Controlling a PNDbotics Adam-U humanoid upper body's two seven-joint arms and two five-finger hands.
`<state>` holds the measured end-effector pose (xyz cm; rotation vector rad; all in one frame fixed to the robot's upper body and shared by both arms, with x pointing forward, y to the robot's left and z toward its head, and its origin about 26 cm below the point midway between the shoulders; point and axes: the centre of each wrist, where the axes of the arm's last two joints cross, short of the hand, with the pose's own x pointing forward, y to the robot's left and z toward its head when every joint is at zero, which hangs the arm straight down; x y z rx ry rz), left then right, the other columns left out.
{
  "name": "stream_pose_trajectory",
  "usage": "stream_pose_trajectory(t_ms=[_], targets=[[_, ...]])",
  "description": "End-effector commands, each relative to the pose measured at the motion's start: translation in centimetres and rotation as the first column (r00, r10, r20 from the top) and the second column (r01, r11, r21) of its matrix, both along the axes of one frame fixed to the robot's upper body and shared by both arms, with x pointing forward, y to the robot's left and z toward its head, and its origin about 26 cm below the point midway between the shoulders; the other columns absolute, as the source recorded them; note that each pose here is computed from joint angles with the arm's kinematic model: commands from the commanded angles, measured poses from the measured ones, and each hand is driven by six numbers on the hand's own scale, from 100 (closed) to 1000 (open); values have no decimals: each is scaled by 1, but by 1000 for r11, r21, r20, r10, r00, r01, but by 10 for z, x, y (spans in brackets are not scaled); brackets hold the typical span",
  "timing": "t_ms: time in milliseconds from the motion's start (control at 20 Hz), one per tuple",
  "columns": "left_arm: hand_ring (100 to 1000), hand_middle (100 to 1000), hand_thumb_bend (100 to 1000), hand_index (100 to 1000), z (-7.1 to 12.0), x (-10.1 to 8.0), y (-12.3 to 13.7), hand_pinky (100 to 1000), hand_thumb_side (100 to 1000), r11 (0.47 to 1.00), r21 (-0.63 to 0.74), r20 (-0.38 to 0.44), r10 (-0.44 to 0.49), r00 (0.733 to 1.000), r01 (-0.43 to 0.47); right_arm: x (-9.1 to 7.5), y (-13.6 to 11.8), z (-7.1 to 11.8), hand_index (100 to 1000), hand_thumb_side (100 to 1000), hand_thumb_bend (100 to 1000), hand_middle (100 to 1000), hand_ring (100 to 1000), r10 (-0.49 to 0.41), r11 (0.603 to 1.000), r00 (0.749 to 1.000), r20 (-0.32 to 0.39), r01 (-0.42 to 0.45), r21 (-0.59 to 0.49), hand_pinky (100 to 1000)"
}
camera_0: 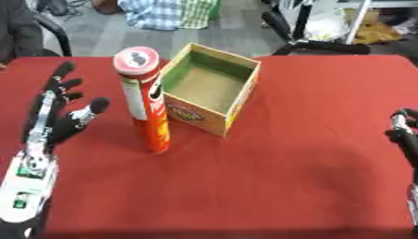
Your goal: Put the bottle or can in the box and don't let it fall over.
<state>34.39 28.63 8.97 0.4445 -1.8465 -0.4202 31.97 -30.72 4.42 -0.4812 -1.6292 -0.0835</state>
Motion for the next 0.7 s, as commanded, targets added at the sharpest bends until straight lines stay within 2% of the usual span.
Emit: stream_pose_trajectory(t_ms=[50,350,550,700], targets=[[878,934,1000,984,6,11,-15,814,636,997,62,2,-37,999,37,3,0,7,821,548,100,630,599,6,1000,1000,20,-6,-16,688],[869,920,962,974,4,27,-39,807,635,992,118,-8,-34,999,35,3,2,7,821,553,100,629,599,10,1000,1000,19,-10,-12,688],[864,913,933,964,0,34,-48,800,626,994,102,-24,-28,999,30,3,3,6,821,555,100,629,599,12,1000,1000,18,-11,-10,688],[851,895,849,951,-5,36,-51,796,592,995,90,-45,-49,998,53,3,3,7,821,555,100,629,598,12,1000,1000,19,-11,-9,688]])
